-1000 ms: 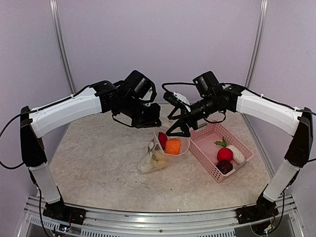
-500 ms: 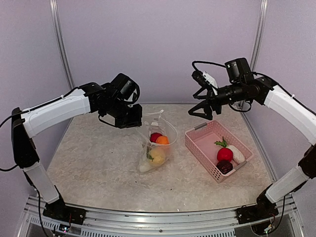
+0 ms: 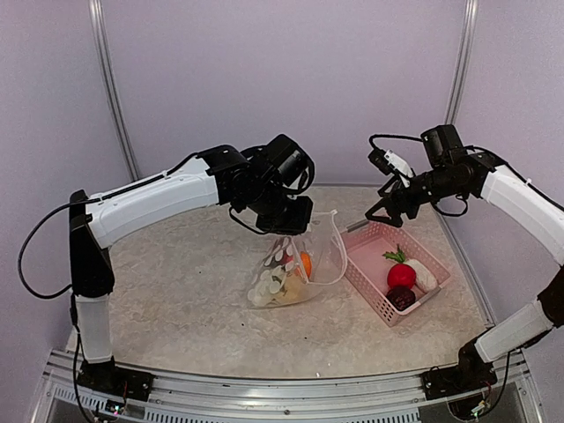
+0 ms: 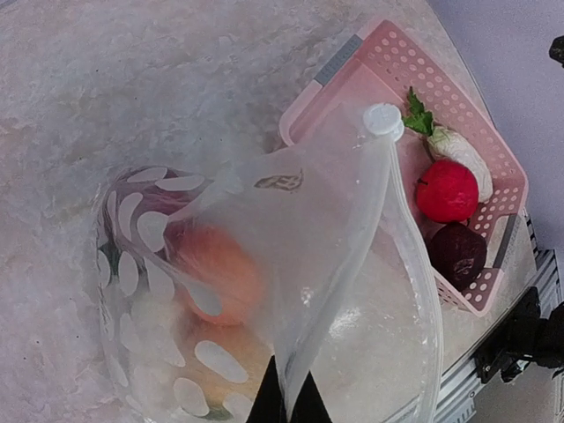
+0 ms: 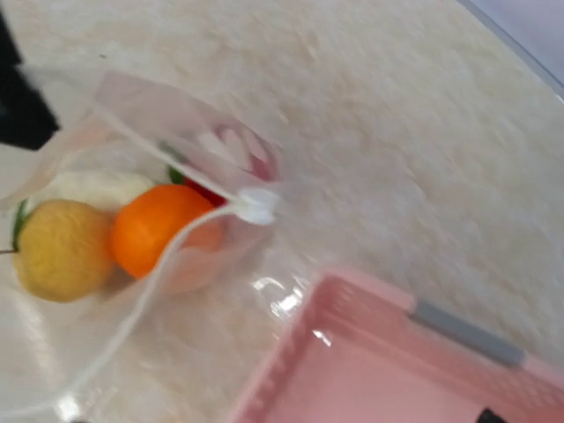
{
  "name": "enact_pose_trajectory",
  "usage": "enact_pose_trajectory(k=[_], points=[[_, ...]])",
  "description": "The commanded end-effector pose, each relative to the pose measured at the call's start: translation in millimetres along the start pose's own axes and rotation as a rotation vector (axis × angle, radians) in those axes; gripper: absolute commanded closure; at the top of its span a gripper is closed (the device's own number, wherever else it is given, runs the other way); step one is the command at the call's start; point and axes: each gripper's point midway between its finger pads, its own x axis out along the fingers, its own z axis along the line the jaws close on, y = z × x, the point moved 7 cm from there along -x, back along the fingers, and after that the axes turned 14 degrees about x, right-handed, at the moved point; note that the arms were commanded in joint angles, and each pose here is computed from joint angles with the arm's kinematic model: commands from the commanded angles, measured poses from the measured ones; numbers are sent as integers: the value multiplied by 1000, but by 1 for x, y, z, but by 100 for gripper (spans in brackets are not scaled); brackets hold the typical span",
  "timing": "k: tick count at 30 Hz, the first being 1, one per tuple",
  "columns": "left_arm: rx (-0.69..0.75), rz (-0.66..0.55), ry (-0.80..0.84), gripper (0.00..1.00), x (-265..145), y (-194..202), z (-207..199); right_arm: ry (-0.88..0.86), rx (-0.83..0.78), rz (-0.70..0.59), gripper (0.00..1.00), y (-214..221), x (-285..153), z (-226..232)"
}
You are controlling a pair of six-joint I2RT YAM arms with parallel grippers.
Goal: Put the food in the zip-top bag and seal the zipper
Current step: Place the fake vegetable in the zipper food storage bag, then pick up the fake fruit from the bin.
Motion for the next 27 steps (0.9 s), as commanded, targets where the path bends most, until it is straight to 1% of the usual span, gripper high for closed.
enact_pose_trajectory(k=[1, 4, 8, 11, 15, 18, 23, 27], points=[[21, 0, -28, 100, -3, -5, 8, 77, 50, 43, 8, 20, -17, -19], [16, -39, -9, 100, -16, -11, 7, 116, 86, 85, 8, 39, -21, -34], [18, -80, 20, 100, -38, -18, 6, 177, 112, 195, 9, 73, -16, -47], [21, -80, 41, 100, -47, -18, 6, 213, 123, 251, 10, 92, -14, -53], [25, -70, 87, 100, -59, -15, 3, 245, 137, 305, 11, 105, -11, -58], [24, -50, 138, 100, -61, -11, -2, 268, 146, 360, 13, 116, -7, -63], [11, -19, 118, 100, -52, -2, 1, 302, 157, 456, 16, 139, 7, -73], [5, -16, 113, 100, -47, 2, 2, 276, 178, 505, 12, 152, 18, -76]])
